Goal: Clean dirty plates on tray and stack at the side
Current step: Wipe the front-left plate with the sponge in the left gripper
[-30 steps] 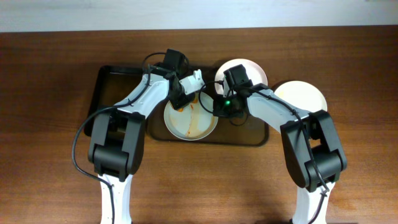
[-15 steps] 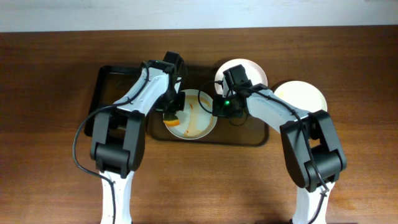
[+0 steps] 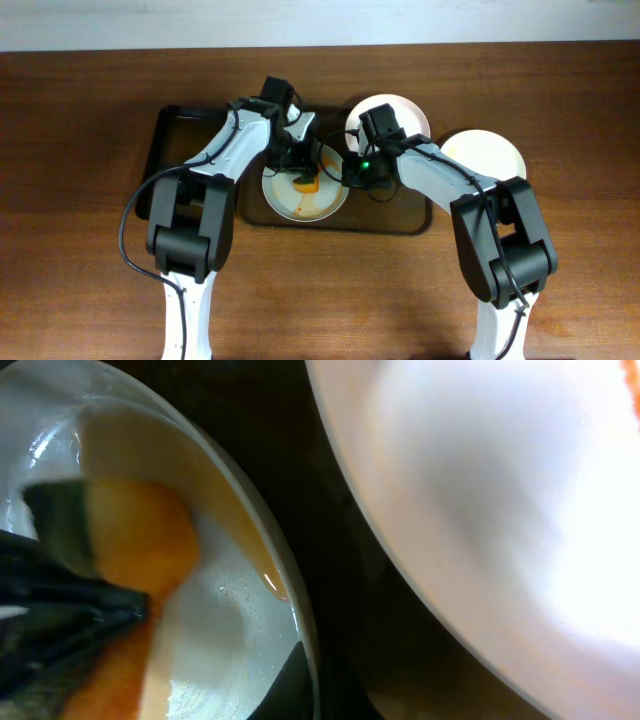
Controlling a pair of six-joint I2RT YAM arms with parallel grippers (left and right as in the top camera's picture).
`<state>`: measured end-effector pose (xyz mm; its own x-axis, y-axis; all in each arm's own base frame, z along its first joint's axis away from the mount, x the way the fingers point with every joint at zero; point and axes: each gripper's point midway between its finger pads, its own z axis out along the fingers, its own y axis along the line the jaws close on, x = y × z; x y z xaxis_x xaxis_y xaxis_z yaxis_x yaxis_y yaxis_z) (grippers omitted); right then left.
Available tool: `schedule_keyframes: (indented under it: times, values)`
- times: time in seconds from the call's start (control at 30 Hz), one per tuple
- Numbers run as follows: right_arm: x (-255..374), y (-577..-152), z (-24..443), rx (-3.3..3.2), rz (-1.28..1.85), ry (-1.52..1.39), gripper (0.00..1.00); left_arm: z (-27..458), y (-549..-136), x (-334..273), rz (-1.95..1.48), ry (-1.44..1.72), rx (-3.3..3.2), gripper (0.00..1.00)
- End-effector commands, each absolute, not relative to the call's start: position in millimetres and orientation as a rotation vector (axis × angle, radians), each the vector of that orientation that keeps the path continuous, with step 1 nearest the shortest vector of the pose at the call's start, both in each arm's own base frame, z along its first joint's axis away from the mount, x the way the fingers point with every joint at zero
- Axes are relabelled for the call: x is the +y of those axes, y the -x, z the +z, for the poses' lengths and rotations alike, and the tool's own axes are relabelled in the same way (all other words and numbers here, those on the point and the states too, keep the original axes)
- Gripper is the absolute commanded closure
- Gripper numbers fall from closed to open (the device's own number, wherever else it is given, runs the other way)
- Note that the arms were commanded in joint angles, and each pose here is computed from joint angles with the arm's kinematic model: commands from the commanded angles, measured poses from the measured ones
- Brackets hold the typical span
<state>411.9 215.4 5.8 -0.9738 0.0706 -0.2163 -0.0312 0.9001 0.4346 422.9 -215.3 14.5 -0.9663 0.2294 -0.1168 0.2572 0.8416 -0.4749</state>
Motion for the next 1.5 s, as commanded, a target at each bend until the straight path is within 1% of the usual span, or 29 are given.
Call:
schedule_keyframes:
  times: [0.0, 0.13, 0.23, 0.33, 0.47, 0.53, 0.6, 0.73, 0.77, 0.83, 0.87, 0.9, 0.93, 0.97, 1.1, 1.13, 1.2, 1.27, 1.47]
  values:
    - [216.1, -410.3, 0.8, 2.858, 0.728, -0.058, 0.96, 4.7, -420.2, -204.1, -0.738, -0.334, 2.989, 1.00]
    - [215.8, -398.8, 4.1, 2.864, 0.970, -0.064, 0.96, 3.5, -422.3, -201.3, -0.713, -0.331, 2.987, 1.00]
    - [217.1, -393.5, 0.8, 2.864, 0.997, -0.042, 0.96, 4.6, -416.7, -208.2, -0.740, -0.355, 2.994, 1.00]
    - [218.1, -394.7, 1.4, 2.856, 1.004, -0.038, 0.96, 23.1, -396.9, -246.9, -1.041, -0.547, 2.903, 1.00]
    - [218.1, -394.7, 1.5, 2.855, 1.002, -0.033, 0.96, 29.2, -391.1, -255.2, -1.130, -0.556, 2.887, 1.00]
    - [218.0, -394.8, 1.5, 2.855, 1.002, -0.034, 0.96, 10.8, -401.4, -231.9, -0.855, -0.514, 2.961, 1.00]
    - [218.0, -394.6, 1.4, 2.856, 1.002, -0.033, 0.96, 4.8, -418.8, -211.6, -0.731, -0.385, 2.975, 1.00]
    - [217.3, -395.2, 0.9, 2.855, 0.993, -0.035, 0.96, -10.8, -461.2, -120.6, 0.007, -0.270, 2.931, 1.00]
    - [217.2, -395.1, 0.8, 2.856, 0.993, -0.036, 0.96, -7.1, -463.9, -119.6, 0.032, -0.243, 2.924, 1.00]
    - [217.0, -395.1, 0.8, 2.856, 0.992, -0.036, 0.96, 15.0, -455.2, -129.5, -0.036, -0.223, 2.972, 1.00]
    - [217.2, -395.0, 0.8, 2.857, 0.992, -0.035, 0.96, 35.3, -445.1, -137.1, -0.110, -0.294, 3.003, 1.00]
    - [217.0, -395.2, 0.6, 2.856, 0.992, -0.036, 0.96, 48.8, -433.0, -154.7, -0.278, -0.437, 3.005, 1.00]
    - [217.0, -395.2, 0.8, 2.856, 0.992, -0.036, 0.96, 59.8, -415.7, -180.4, -0.537, -0.664, 2.957, 1.00]
    - [217.1, -395.0, 0.6, 2.857, 0.992, -0.036, 0.96, 59.0, -407.9, -182.0, -0.572, -0.725, 2.960, 1.00]
    - [217.0, -394.5, 0.5, 2.860, 0.991, -0.037, 0.96, 31.1, -385.1, -174.5, -0.568, -0.804, 3.017, 1.00]
    - [216.8, -394.5, 0.5, 2.860, 0.991, -0.037, 0.96, 24.8, -368.0, -183.3, -0.688, -0.880, 3.010, 1.00]
    - [217.0, -394.5, 0.5, 2.860, 0.991, -0.037, 0.96, 21.8, -353.2, -192.7, -0.826, -0.955, 2.974, 1.00]
    - [217.0, -394.5, 0.5, 2.860, 0.991, -0.037, 0.96, 26.0, -334.5, -205.3, -1.027, -1.120, 2.853, 1.00]
    - [217.0, -394.4, 0.4, 2.860, 0.991, -0.037, 0.96, 30.3, -326.7, -207.6, -1.082, -1.349, 2.685, 1.00]
